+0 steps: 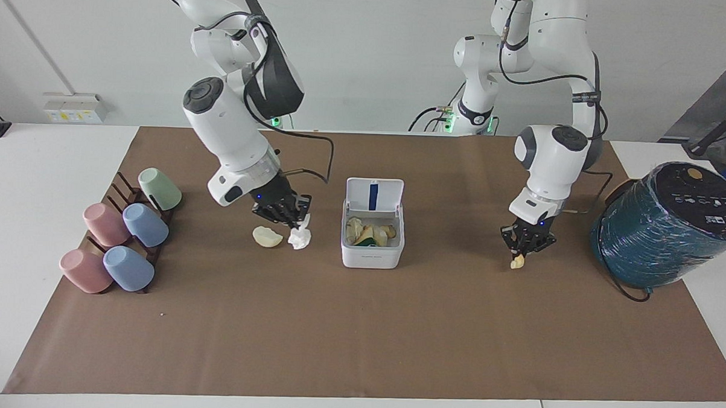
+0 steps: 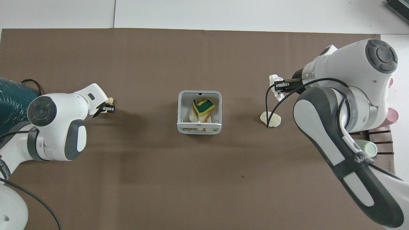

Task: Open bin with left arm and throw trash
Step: 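Carry the white tissue into the bin with the right gripper and release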

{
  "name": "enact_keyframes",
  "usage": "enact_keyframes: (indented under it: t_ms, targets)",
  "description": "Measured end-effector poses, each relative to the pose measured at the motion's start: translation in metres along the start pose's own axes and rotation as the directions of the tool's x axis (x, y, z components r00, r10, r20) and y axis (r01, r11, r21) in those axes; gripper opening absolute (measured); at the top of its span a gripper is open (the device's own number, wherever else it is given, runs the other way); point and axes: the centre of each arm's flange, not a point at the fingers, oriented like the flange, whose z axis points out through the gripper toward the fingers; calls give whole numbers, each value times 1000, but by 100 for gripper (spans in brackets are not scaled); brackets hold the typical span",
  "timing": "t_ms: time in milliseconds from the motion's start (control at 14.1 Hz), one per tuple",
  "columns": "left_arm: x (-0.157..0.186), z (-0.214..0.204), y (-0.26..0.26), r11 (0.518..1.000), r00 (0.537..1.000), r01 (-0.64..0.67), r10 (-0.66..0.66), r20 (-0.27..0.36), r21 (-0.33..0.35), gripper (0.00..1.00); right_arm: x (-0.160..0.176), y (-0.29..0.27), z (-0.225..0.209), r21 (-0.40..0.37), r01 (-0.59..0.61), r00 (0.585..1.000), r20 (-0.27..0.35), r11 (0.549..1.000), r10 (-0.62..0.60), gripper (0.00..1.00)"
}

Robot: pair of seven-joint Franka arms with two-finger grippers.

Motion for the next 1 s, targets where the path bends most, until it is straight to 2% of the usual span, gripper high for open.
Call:
enact_keyframes:
  t_ms: [213, 498, 640, 783, 925, 996]
  targets:
    - [31, -44, -9, 1000, 999, 9, -9, 53, -3, 9, -31, -44, 25, 45, -85, 996, 36, 995, 84, 9]
    - [64, -95, -5, 1000, 995, -1, 2, 96, -13, 9, -48, -59, 53, 51, -93, 992, 93, 994, 88, 9]
    - [72, -111, 3, 1000, 993, -14, 17, 119, -21, 9, -55, -63, 67, 47, -103, 990, 102, 994, 98, 9]
    - [81, -123, 31, 999, 993, -27, 30, 111, -33, 9, -57, -63, 74, 42, -107, 989, 106, 993, 102, 23]
    - [85, -125, 78, 999, 995, 10, -6, 99, -45, 9, -57, -62, 74, 42, -109, 989, 106, 993, 104, 51]
    - [85, -123, 100, 998, 995, 26, -21, 93, -52, 9, -57, -62, 74, 42, -109, 989, 105, 993, 104, 60]
